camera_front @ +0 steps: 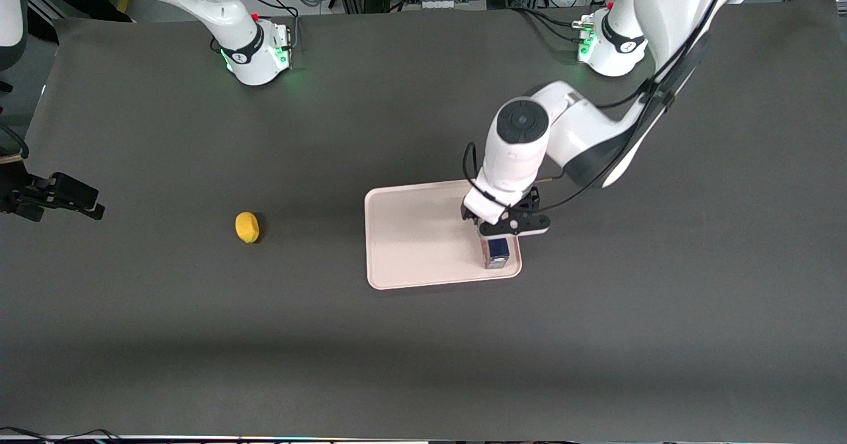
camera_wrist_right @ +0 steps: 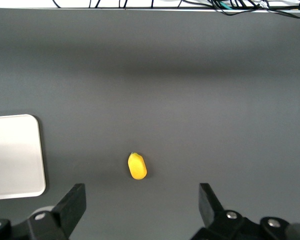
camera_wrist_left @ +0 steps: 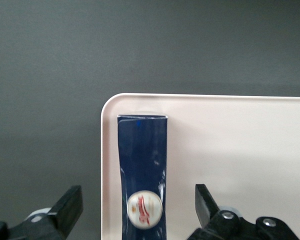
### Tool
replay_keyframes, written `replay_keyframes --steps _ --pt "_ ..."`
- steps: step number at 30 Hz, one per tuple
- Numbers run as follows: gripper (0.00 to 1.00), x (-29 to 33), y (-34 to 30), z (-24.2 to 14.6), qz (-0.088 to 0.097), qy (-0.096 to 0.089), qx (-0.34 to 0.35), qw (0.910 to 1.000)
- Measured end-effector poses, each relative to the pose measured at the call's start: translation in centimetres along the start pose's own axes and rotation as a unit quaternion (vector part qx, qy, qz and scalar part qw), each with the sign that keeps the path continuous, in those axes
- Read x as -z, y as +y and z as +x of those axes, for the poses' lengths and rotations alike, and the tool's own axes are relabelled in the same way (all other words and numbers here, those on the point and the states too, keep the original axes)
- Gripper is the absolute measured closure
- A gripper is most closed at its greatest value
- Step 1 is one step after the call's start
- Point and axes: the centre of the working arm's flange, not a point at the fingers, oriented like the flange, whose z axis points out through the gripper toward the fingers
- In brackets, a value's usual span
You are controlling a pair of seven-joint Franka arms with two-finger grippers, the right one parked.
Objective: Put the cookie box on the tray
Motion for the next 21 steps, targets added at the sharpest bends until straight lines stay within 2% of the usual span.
replay_keyframes --steps 3,8,14,21 --pt "0.0 4.1 -0.4 -0.3 -0.007 -0.005 -0.011 0.9999" --pt "0.0 11.2 -3.8 0.1 -0.005 -0.016 -0.037 0.9992" --pt "0.0 19.1 -13.1 2.5 -0.014 -0.023 -0.075 0.9968" --pt "0.0 24.2 -25.1 4.1 -0.008 -0.034 -0.102 0.9941"
